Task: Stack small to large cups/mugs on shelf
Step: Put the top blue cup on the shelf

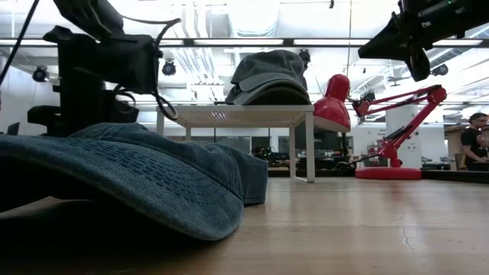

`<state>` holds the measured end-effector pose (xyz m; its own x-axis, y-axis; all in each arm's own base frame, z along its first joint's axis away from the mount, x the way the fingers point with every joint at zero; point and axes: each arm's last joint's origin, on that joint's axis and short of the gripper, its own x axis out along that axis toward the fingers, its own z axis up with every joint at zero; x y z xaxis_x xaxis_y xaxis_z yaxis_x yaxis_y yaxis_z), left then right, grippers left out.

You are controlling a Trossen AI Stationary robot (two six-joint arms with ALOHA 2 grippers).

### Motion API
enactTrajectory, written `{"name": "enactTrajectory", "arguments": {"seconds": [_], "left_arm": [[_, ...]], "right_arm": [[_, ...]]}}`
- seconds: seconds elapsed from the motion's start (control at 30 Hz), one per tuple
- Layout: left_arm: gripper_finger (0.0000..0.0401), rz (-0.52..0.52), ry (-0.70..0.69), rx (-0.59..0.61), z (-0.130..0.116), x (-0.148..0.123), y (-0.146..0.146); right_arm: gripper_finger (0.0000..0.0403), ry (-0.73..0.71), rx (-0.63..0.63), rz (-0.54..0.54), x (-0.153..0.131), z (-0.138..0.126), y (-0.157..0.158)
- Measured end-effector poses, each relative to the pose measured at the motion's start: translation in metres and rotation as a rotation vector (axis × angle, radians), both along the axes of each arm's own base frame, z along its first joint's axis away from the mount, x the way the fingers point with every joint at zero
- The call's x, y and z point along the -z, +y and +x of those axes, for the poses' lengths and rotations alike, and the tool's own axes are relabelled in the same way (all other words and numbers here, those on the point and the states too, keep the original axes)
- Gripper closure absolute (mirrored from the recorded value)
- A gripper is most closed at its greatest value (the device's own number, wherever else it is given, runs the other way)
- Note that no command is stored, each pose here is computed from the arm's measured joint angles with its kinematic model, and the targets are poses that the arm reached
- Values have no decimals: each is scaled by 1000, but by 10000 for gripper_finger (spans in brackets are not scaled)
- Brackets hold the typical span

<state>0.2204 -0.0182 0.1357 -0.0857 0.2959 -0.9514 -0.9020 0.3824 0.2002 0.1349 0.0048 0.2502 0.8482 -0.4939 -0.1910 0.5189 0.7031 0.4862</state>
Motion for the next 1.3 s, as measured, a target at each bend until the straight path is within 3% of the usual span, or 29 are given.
{"name": "enactTrajectory", "arguments": {"seconds": [0.33,0.47,0.77,1.07,1.3], "left_arm": [[333,3,-69,-34,8,-12,-1],[388,-1,-122,-46,6,-22,0],[394,-13,-229,-77,0,-69,0],[394,-7,-258,-138,-13,-142,2],[394,82,-354,-146,-16,-194,5]], "right_arm": [[374,6,0,-1,1,0,0],[374,14,0,-3,1,0,0],[374,26,8,-7,2,-1,0],[374,26,24,-12,2,-1,-1],[374,26,25,-12,2,-1,-1]]}}
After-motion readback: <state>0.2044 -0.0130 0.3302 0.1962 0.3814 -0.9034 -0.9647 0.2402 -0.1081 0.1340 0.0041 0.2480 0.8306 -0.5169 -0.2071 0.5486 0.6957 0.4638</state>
